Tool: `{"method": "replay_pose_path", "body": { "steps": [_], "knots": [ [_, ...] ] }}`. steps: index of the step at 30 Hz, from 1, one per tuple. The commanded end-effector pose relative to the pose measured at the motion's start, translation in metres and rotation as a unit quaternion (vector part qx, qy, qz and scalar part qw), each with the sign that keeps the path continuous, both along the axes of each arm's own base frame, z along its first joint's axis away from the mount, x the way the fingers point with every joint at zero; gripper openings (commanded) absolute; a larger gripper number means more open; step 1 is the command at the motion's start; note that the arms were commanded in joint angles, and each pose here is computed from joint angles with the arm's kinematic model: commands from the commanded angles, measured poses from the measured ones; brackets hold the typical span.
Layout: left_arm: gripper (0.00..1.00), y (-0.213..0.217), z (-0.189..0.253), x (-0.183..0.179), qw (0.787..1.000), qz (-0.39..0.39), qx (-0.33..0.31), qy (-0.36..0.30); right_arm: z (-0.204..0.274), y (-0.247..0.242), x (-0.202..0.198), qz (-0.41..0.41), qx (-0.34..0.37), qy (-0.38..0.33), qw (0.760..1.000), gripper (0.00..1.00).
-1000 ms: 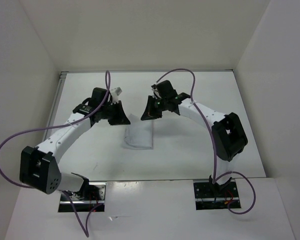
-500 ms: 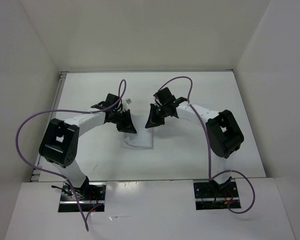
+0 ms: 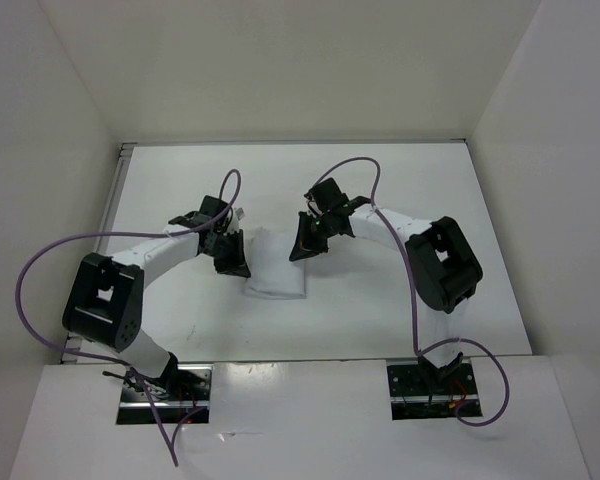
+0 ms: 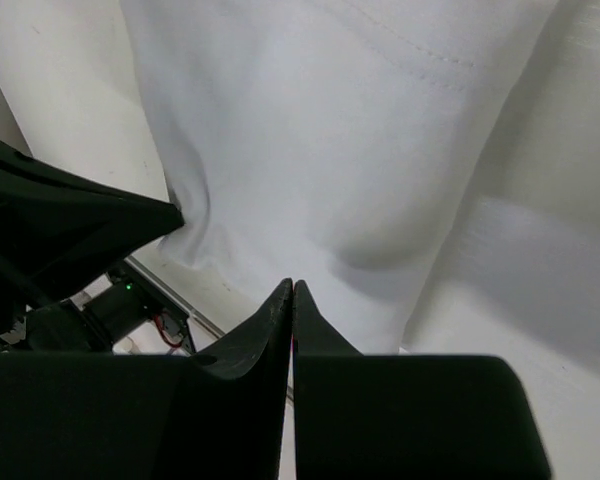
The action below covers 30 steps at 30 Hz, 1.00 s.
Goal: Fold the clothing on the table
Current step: Fold the skirt
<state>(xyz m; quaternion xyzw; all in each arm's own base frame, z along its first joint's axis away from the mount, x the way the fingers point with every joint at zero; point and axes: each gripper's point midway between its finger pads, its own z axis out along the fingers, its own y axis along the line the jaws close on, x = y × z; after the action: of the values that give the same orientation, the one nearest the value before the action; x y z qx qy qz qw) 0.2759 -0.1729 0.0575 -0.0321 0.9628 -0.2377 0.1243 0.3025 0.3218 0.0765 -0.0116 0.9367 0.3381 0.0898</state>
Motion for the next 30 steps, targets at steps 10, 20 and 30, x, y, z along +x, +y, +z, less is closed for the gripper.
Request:
{"method": "replay_pose_path", "body": {
  "steps": [10, 20, 30],
  "knots": [
    [0.00, 0.026, -0.036, -0.035, 0.993, 0.004, 0.095, 0.066, -0.006, 0.002, -0.003, 0.014, -0.001, -0.006, 1.000, 0.04],
    [0.00, 0.025, 0.008, -0.024, 0.995, 0.027, 0.095, 0.022, 0.036, -0.008, 0.008, -0.009, -0.010, -0.068, 0.998, 0.10],
    [0.73, 0.004, 0.144, -0.040, 0.970, 0.060, -0.116, -0.207, 0.092, -0.077, -0.012, -0.079, -0.001, -0.137, 0.987, 0.83]
  ]
}}
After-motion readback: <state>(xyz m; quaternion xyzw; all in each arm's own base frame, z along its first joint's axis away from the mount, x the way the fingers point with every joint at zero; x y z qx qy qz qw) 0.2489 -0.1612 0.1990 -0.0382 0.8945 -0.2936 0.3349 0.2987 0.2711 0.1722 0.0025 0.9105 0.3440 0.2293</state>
